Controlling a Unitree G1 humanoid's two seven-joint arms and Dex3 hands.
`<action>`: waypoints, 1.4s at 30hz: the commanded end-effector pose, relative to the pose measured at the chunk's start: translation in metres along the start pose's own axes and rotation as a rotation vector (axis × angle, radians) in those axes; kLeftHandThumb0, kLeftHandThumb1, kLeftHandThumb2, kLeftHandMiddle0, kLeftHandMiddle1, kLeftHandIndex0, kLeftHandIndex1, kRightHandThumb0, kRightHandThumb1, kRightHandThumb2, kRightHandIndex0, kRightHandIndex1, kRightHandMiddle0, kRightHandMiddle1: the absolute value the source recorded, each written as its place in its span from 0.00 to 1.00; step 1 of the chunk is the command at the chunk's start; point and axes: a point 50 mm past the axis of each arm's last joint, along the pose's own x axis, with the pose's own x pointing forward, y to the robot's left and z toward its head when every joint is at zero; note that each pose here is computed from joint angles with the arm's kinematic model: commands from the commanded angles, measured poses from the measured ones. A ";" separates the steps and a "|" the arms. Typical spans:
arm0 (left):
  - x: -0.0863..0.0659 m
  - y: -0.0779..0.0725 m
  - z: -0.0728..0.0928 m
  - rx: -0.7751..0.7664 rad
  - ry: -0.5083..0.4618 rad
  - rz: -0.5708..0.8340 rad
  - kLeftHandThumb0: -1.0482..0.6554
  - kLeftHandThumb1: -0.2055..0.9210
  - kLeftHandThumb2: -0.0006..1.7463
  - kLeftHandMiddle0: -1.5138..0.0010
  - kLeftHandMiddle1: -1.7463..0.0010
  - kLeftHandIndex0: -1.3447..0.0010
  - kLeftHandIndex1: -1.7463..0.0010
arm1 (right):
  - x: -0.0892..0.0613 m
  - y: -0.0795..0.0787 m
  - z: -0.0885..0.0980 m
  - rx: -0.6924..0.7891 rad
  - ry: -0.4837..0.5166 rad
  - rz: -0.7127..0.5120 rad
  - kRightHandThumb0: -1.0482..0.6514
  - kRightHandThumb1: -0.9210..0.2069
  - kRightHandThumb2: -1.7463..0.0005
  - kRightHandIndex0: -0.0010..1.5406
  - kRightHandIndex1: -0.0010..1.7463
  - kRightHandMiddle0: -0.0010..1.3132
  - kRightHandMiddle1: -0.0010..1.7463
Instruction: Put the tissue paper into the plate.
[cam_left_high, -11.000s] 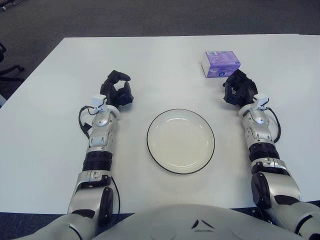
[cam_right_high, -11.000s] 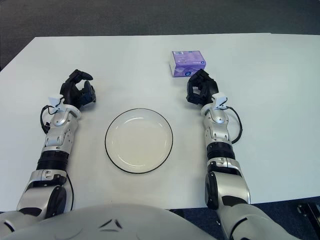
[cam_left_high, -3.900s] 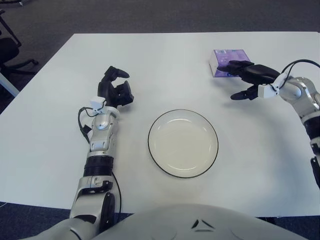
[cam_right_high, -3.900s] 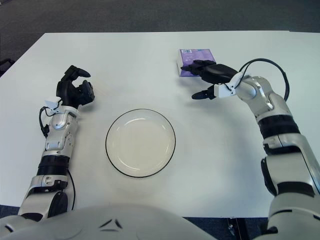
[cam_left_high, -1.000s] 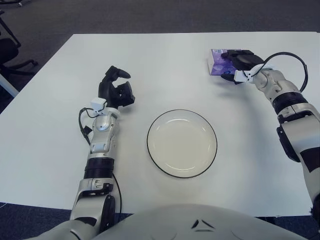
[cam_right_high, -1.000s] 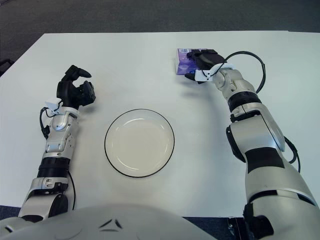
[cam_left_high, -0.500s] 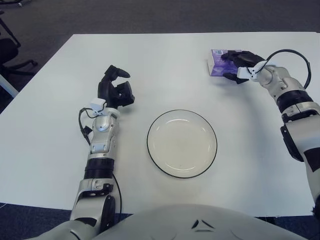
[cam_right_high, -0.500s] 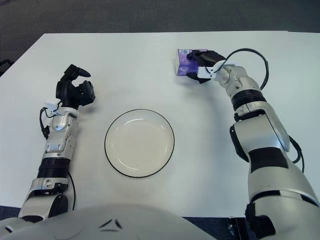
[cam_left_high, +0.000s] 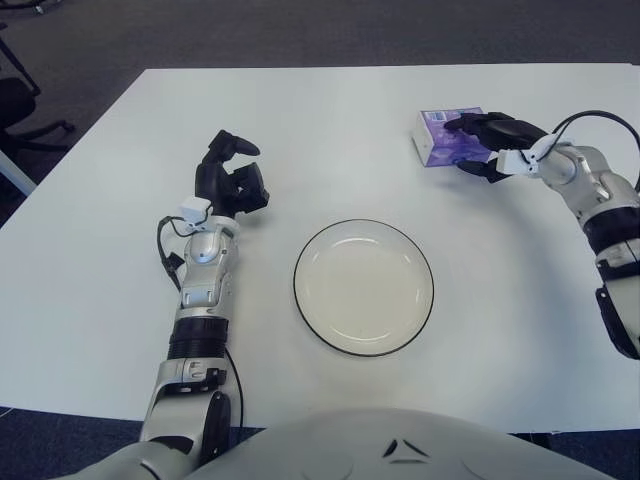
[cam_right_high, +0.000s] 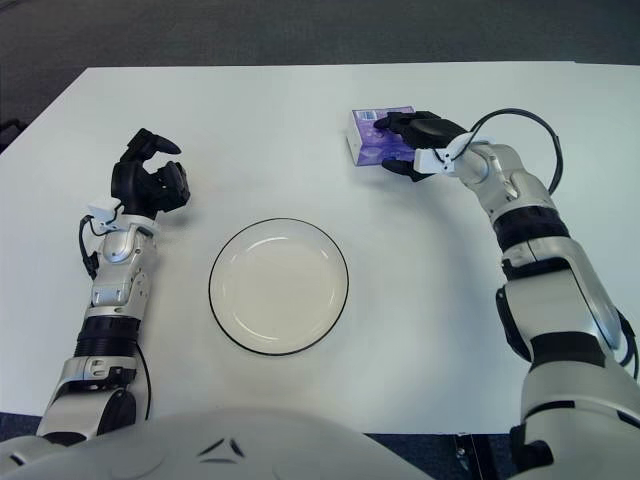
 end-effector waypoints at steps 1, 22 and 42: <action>-0.062 0.005 -0.062 -0.043 0.281 0.078 0.35 0.53 0.70 0.13 0.00 0.59 0.00 | -0.017 0.034 -0.001 -0.002 -0.018 0.175 0.09 0.00 0.51 0.09 0.19 0.00 0.41; -0.060 0.004 -0.063 -0.042 0.289 0.076 0.35 0.54 0.70 0.13 0.00 0.59 0.00 | -0.049 0.018 0.011 -0.059 -0.034 0.127 0.07 0.00 0.49 0.04 0.16 0.00 0.28; -0.060 0.004 -0.063 -0.036 0.295 0.068 0.35 0.55 0.69 0.14 0.00 0.60 0.00 | -0.063 0.004 0.019 -0.097 -0.027 0.099 0.13 0.00 0.54 0.04 0.13 0.00 0.23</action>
